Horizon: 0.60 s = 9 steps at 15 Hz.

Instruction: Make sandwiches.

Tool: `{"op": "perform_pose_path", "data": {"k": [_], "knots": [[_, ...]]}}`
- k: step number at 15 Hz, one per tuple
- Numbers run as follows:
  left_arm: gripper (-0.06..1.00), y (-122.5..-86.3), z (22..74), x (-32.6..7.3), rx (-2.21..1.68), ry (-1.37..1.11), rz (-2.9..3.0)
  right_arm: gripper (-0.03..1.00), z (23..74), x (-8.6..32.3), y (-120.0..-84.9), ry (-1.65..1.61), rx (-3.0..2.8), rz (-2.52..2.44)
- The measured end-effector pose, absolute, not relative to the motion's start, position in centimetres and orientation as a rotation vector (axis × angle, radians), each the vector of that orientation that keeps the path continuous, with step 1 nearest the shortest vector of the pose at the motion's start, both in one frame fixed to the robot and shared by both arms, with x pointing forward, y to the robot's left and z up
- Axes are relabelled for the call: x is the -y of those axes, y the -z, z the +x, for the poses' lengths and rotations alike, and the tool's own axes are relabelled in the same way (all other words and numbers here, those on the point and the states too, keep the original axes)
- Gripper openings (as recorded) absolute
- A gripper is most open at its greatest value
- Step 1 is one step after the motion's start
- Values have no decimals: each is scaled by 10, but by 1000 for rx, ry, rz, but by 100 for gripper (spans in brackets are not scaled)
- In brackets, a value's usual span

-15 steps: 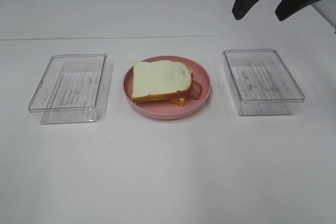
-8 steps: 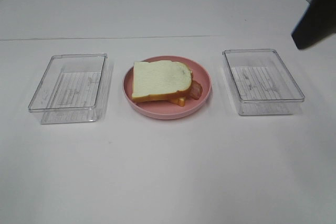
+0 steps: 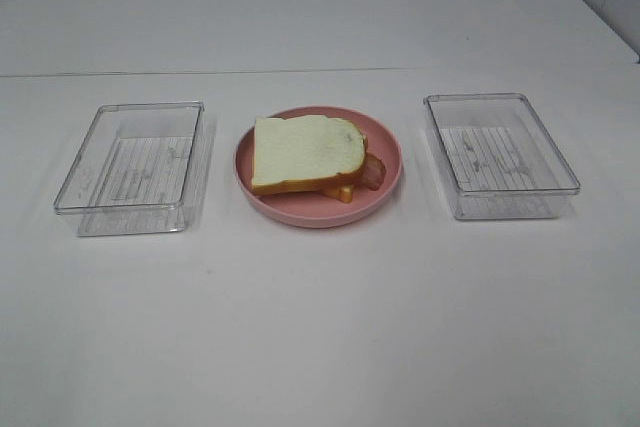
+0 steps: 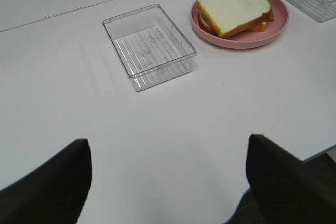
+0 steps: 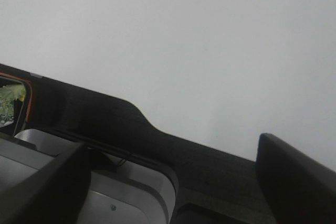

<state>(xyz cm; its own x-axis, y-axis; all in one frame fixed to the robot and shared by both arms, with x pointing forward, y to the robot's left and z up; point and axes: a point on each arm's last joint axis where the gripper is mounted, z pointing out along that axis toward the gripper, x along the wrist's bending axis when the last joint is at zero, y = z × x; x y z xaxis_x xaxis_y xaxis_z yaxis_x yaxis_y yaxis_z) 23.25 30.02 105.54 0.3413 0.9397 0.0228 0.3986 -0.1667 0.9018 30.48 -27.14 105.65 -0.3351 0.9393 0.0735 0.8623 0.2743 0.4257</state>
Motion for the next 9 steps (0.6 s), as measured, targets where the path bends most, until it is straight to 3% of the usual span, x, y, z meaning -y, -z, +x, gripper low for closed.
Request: {"op": "perform_pose_path", "data": {"k": [5, 9], "knots": [[76, -1055, 232, -300, -1198, -783, 1737, 80, 251, 283, -1049, -889, -2180, 1409], [76, -1055, 232, -300, -1198, -783, 1737, 80, 239, 287, -1047, -984, -2085, 1334]]}}
